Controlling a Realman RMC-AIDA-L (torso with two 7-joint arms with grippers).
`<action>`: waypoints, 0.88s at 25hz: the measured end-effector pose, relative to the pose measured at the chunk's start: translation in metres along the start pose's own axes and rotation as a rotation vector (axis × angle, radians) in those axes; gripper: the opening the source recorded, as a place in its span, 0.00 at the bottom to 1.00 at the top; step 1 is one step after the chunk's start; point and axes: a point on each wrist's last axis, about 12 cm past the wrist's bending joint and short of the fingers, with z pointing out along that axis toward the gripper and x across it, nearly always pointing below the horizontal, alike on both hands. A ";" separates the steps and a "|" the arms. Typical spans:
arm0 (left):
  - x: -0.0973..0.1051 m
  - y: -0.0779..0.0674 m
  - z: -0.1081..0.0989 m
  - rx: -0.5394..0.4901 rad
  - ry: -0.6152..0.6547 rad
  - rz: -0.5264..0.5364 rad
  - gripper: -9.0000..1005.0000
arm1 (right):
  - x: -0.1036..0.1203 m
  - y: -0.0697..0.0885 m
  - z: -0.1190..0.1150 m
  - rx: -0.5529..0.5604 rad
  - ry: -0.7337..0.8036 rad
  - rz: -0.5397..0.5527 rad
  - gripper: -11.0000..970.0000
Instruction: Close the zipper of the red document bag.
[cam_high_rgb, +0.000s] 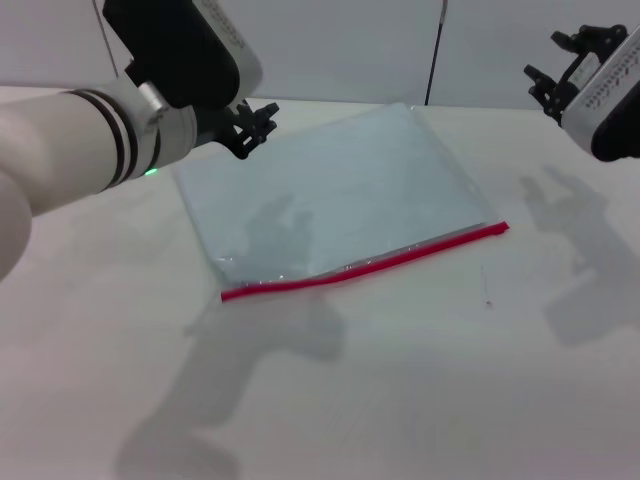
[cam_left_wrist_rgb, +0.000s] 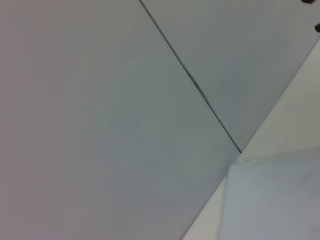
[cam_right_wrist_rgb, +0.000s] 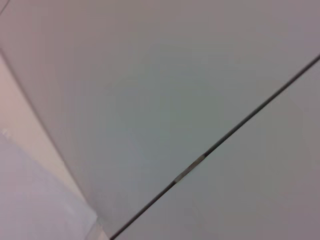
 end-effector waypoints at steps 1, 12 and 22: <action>-0.001 0.000 0.000 -0.003 -0.005 -0.007 0.29 | -0.001 0.001 0.000 0.007 -0.004 0.022 0.44; 0.018 0.013 -0.009 -0.179 -0.227 -0.245 0.73 | -0.019 0.024 -0.015 0.228 -0.120 0.256 0.43; 0.077 0.008 0.005 -0.350 -0.330 -0.434 0.88 | 0.008 0.067 -0.032 0.434 -0.279 0.571 0.43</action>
